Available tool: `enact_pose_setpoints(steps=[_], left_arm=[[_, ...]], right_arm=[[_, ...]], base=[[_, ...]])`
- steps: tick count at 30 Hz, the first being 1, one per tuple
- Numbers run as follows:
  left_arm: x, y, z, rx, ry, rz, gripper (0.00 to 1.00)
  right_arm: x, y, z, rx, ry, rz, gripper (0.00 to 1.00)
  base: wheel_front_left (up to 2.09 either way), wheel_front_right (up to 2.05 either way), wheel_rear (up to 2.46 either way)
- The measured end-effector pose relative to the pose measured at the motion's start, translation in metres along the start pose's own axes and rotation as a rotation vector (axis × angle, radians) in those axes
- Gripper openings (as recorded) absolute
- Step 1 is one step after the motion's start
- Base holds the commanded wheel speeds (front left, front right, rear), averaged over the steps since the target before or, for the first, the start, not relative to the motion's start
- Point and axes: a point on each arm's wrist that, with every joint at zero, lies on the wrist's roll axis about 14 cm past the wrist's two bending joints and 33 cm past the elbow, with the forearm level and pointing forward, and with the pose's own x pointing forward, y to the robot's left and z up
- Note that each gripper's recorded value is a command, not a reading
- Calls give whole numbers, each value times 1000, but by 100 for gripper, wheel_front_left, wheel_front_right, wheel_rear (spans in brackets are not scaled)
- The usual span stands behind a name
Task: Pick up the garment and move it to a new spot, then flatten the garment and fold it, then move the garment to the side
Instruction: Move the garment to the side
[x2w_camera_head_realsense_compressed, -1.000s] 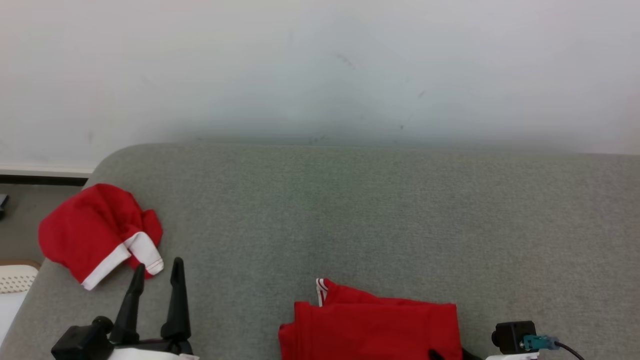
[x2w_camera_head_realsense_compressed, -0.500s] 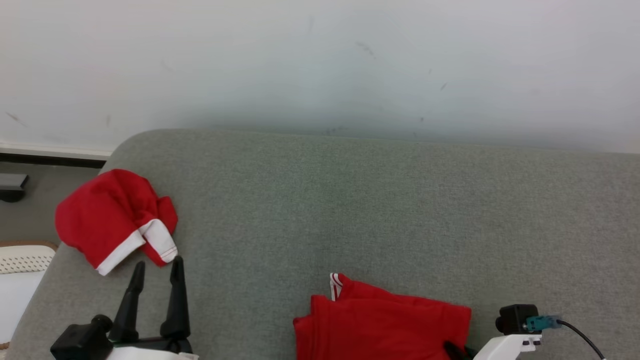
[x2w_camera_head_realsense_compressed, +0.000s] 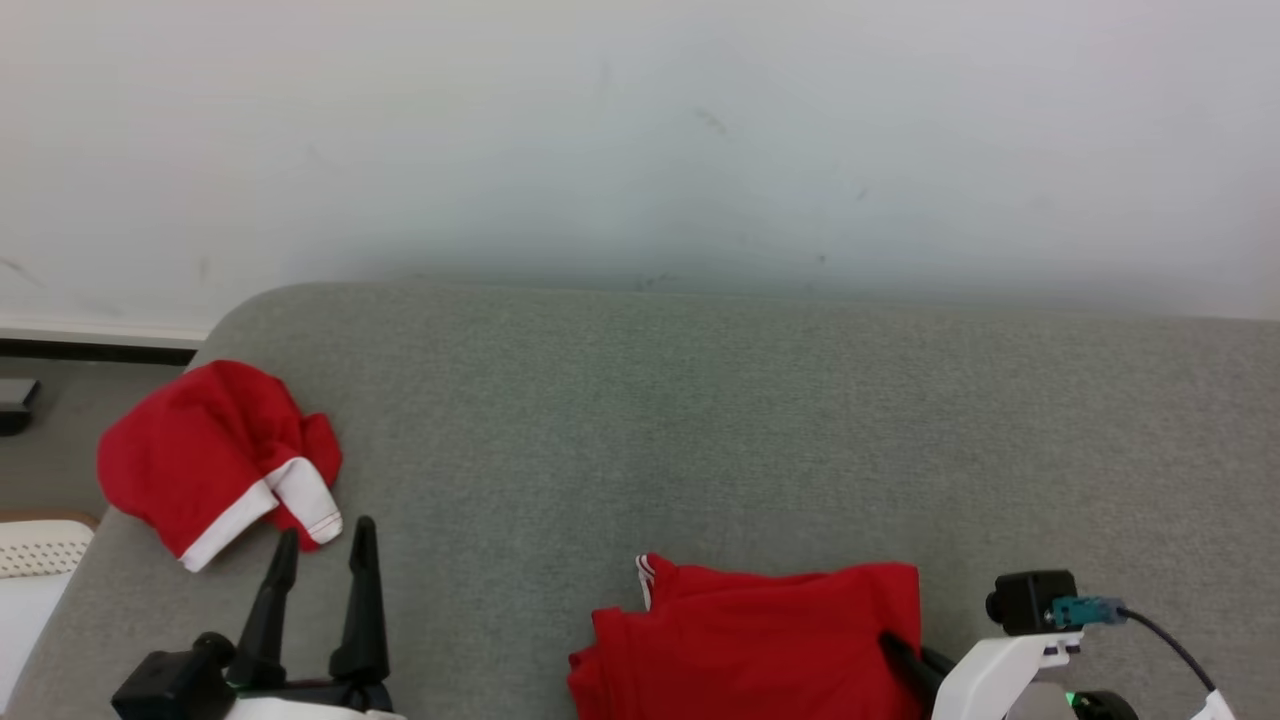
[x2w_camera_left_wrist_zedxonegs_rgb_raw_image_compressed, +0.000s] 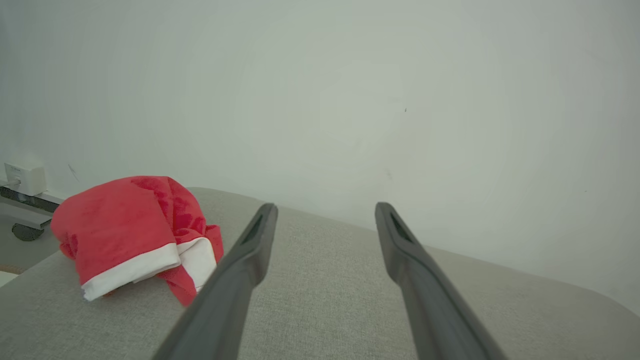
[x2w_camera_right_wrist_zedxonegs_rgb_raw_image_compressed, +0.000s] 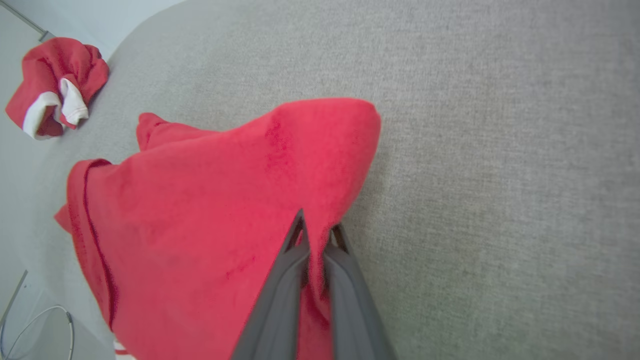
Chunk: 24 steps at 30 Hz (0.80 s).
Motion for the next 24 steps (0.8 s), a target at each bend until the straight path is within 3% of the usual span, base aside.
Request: enact_pose_setpoints(steps=[12,24], left_arm=[[17,-71,-10,-51,16,-206,100],[34,-172,-35,-129,74,-479,100]], right_arm=[[-40,-36,48,-19,-143,-104,0],[-107,-96,52,91,-269,-299,0]], base=[[0,0,0],[0,0,0]])
